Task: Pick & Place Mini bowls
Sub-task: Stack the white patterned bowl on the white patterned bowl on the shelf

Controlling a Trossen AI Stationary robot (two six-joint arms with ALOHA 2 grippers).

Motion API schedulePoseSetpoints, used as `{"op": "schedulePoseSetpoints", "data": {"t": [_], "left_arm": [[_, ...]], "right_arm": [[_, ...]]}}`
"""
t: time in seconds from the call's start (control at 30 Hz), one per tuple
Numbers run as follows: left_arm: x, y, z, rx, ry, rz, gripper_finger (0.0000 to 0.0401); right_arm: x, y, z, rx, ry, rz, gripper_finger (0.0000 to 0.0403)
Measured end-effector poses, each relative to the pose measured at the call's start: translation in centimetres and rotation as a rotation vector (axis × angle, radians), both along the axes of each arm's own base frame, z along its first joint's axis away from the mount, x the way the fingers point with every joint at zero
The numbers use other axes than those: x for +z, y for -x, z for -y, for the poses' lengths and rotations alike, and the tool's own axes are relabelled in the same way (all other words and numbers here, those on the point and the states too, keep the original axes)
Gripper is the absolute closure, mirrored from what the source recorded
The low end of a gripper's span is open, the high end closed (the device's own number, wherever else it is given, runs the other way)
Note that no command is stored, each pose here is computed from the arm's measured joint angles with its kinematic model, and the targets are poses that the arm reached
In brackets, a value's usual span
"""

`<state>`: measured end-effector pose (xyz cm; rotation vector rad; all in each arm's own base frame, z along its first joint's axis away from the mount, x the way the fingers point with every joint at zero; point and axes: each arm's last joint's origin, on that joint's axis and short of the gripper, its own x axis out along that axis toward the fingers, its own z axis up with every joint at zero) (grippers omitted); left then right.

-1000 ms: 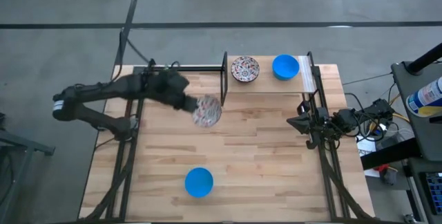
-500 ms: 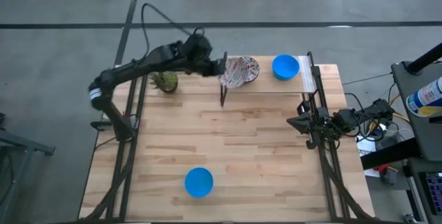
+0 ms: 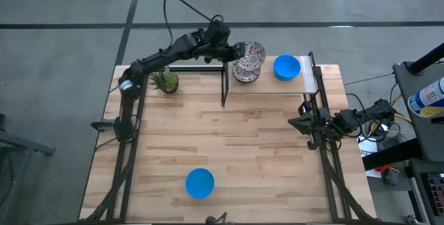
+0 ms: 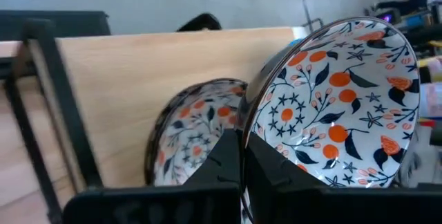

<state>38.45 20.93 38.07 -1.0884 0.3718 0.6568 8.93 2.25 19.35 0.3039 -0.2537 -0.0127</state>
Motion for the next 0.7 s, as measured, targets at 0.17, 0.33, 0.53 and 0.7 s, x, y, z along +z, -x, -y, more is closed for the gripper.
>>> {"op": "schedulePoseSetpoints", "data": {"t": [0.17,0.33,0.53,0.7], "left_arm": [[-1.3,-0.7,0.0,-0.015,0.054,-0.109,0.0400],[-1.5,-0.4,0.0,0.002,0.062,-0.165,0.0400],[-1.6,0.0,0.3,0.004,0.083,-0.210,0.0400],[-1.5,-0.1,0.3,0.003,0.073,-0.199,0.0394]], "right_arm": [[0.0,0.0,0.0,0.000,0.000,0.000,0.0394],[0.0,0.0,0.0,0.000,0.000,0.000,0.0394],[0.0,0.0,0.0,0.000,0.000,0.000,0.0394],[0.0,0.0,0.0,0.000,0.000,0.000,0.0394]]}}
